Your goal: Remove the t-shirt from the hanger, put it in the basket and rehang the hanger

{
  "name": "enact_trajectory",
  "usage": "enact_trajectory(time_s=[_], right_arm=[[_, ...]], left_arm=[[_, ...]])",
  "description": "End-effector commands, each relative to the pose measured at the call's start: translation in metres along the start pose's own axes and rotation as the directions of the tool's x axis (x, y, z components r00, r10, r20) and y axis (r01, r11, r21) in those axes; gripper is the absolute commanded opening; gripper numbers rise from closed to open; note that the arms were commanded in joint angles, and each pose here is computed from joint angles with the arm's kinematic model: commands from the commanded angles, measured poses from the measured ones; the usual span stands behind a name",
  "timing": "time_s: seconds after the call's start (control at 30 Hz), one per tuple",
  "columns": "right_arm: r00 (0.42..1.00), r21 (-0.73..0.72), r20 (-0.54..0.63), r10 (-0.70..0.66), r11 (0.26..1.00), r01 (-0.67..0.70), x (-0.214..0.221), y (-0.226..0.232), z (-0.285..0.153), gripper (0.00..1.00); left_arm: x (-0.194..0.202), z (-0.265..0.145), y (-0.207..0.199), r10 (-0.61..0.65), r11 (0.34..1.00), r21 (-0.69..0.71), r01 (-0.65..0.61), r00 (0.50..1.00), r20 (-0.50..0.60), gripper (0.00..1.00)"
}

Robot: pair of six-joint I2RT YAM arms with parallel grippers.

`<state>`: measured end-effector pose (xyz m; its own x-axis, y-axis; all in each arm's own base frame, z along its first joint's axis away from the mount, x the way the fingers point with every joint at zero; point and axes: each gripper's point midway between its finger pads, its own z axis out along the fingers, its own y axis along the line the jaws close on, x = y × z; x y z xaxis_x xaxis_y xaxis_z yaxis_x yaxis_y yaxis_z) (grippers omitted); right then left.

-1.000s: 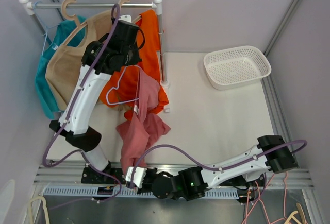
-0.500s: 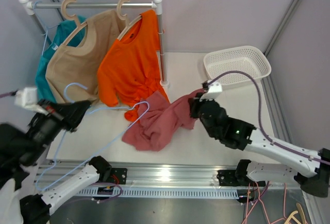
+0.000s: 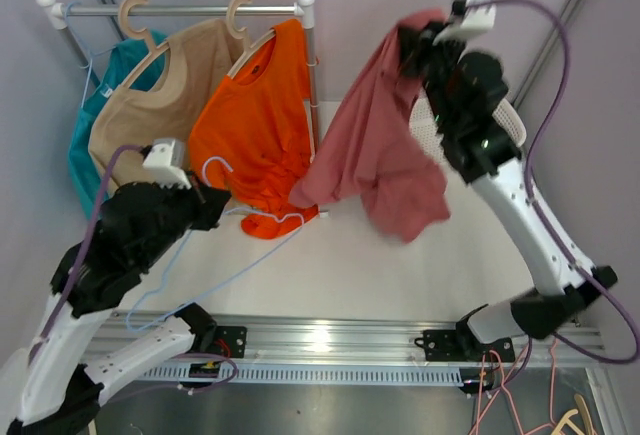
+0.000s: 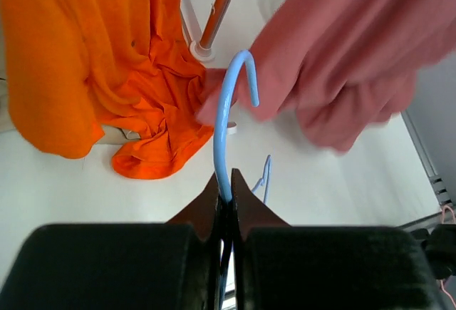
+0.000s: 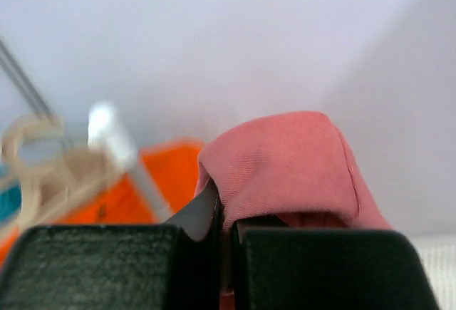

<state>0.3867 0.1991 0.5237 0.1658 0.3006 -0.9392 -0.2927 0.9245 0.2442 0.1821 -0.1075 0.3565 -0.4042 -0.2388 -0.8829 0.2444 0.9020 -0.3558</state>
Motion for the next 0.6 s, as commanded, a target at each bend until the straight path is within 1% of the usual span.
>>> enact_trajectory(time_s=[0.0,0.03,0.07,0.1,0.13,0.17,0.2,0.23,0.27,0.3,0.33,0.37,0.4,0.43,0.47,0.5,0.53,0.57], right_arm=[[0.977,-0.211,0.215,0.005,0.977,0.041,-0.088,0.024,0.041,0.00],[0.969,-0.199,0.246,-0.012,0.978,0.062,-0.098,0.016,0.053,0.00],[0.942,-0.200,0.335,-0.012,0.976,0.084,-0.137,0.017,0.050,0.00],[0.947,-0.184,0.321,-0.023,0.979,0.086,-0.120,0.011,0.075,0.00],[0.937,-0.156,0.348,-0.036,0.983,0.096,-0.130,-0.003,0.082,0.00],[0.911,-0.147,0.412,-0.018,0.985,0.086,-0.158,-0.007,0.078,0.00],[0.899,-0.135,0.438,-0.011,0.988,0.078,-0.165,-0.014,0.083,0.00],[0.897,-0.122,0.442,-0.009,0.990,0.070,-0.159,-0.025,0.095,0.00],[0.887,-0.088,0.462,-0.020,0.994,0.068,-0.165,-0.045,0.098,0.00],[0.870,-0.092,0.493,0.011,0.995,0.039,-0.176,-0.053,0.096,0.00],[0.870,-0.081,0.493,0.019,0.996,0.024,-0.173,-0.065,0.102,0.00],[0.862,-0.047,0.506,0.010,0.999,0.016,-0.179,-0.088,0.104,0.00],[0.863,-0.049,0.504,0.031,0.999,-0.007,-0.181,-0.097,0.103,0.00],[0.872,-0.025,0.489,0.025,1.000,-0.015,-0.176,-0.108,0.107,0.00],[0.878,0.009,0.479,0.011,1.000,-0.018,-0.174,-0.120,0.107,0.00],[0.888,0.077,0.459,-0.025,0.997,-0.012,-0.168,-0.139,0.108,0.00],[0.911,0.129,0.411,-0.038,0.992,-0.016,-0.145,-0.156,0.116,0.00],[0.911,0.161,0.410,-0.044,0.987,-0.025,-0.145,-0.165,0.109,0.00]], left_arm=[[-0.032,0.013,-0.013,-0.015,1.000,0.011,0.014,0.995,0.097,0.01],[-0.042,0.013,-0.014,-0.014,1.000,0.001,0.014,0.993,0.115,0.01],[-0.044,0.025,-0.016,-0.008,1.000,-0.019,0.010,0.994,0.110,0.01],[-0.051,0.028,-0.017,-0.010,1.000,-0.027,0.014,0.992,0.127,0.00],[-0.059,0.031,-0.016,-0.004,0.999,-0.048,0.011,0.988,0.152,0.01],[-0.071,0.040,-0.020,-0.005,0.998,-0.053,0.015,0.984,0.180,0.01],[-0.075,0.046,-0.020,0.011,0.998,-0.070,0.002,0.981,0.192,0.00],[-0.083,0.052,-0.018,0.019,0.995,-0.097,0.002,0.977,0.213,0.01],[-0.094,0.052,-0.020,0.020,0.995,-0.104,0.005,0.971,0.239,0.01],[-0.099,0.065,-0.022,0.036,0.993,-0.121,-0.006,0.969,0.243,0.01],[-0.101,0.071,-0.021,0.047,0.991,-0.134,-0.014,0.969,0.244,0.00],[-0.114,0.070,-0.022,0.045,0.990,-0.143,-0.006,0.961,0.271,0.01],[-0.113,0.083,-0.022,0.060,0.986,-0.164,-0.019,0.966,0.250,0.01],[-0.116,0.086,-0.022,0.064,0.985,-0.171,-0.022,0.967,0.246,0.01],[-0.118,0.091,-0.018,0.064,0.983,-0.184,-0.019,0.968,0.243,0.01],[-0.119,0.100,-0.017,0.067,0.981,-0.194,-0.022,0.970,0.232,0.01],[-0.121,0.103,-0.016,0.064,0.981,-0.194,-0.017,0.970,0.236,0.01],[-0.124,0.107,-0.009,0.060,0.978,-0.210,-0.009,0.969,0.241,0.01]])
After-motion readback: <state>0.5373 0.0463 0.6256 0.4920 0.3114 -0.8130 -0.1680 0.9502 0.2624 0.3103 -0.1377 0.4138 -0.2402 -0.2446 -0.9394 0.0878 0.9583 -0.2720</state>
